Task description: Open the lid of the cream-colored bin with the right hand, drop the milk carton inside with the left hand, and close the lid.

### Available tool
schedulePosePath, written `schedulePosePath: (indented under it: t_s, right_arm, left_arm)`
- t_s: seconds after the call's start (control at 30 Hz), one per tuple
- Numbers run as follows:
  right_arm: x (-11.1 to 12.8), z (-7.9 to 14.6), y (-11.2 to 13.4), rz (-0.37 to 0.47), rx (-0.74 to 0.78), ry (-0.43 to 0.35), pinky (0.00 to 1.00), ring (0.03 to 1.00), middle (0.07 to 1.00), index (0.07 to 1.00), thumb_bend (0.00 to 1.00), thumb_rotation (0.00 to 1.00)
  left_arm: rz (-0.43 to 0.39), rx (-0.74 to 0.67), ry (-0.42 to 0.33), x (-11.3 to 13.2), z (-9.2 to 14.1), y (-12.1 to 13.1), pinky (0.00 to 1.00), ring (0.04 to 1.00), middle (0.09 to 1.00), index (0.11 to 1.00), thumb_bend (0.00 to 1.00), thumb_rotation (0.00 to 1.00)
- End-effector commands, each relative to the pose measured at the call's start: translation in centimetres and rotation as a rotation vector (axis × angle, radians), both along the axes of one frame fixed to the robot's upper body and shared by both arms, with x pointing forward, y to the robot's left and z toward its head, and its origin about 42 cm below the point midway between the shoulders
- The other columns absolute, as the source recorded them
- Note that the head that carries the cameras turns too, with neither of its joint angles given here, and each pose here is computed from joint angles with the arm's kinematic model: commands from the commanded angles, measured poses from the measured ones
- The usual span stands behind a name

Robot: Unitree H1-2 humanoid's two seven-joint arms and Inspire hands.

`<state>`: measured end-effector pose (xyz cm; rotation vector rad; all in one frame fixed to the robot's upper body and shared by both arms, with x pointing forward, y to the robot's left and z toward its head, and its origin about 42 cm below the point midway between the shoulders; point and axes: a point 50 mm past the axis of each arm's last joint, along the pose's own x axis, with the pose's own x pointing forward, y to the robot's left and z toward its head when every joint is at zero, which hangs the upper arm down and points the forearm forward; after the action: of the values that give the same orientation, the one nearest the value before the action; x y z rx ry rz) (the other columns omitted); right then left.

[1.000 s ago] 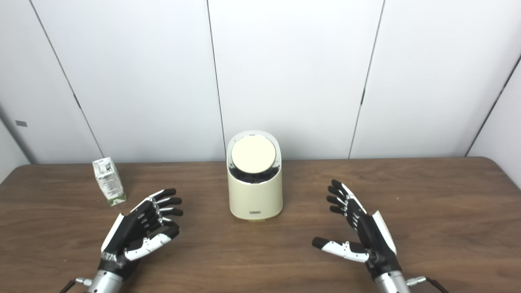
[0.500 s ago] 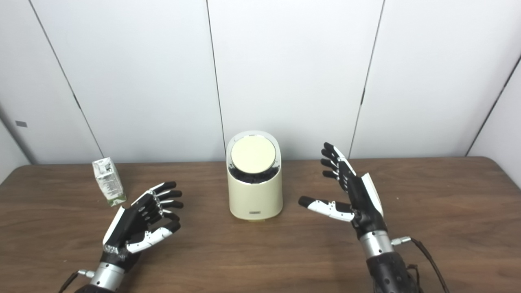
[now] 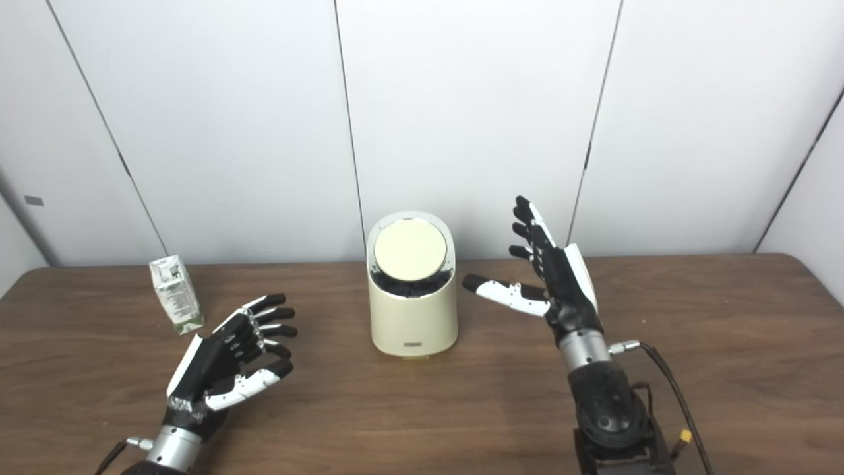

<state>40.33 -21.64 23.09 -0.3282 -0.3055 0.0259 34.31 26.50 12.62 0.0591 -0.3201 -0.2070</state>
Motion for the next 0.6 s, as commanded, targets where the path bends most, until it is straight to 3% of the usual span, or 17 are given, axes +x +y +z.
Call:
schedulePosePath:
  t_s: [0.0, 0.27, 0.57]
  right_arm:
    - [1.1, 3.5, 0.6, 0.007, -0.013, -0.086, 0.83, 0.923, 0.949, 0.954, 0.84, 0.39]
    - [3.2, 6.6, 2.4, 0.015, -0.085, -0.091, 0.83, 0.909, 0.937, 0.941, 0.85, 0.4]
    - [4.4, 8.3, 4.0, 0.007, -0.18, -0.065, 0.77, 0.907, 0.938, 0.948, 0.85, 0.43]
  left_arm:
    - [-0.001, 0.006, -0.027, 0.0, 0.3, 0.0, 0.55, 0.689, 0.772, 0.845, 0.76, 0.21]
    - [-0.004, 0.0, -0.026, -0.1, 0.3, -0.1, 0.55, 0.686, 0.77, 0.845, 0.75, 0.2]
    - [-0.004, 0.008, -0.03, 0.0, 0.4, 0.0, 0.55, 0.687, 0.772, 0.849, 0.76, 0.22]
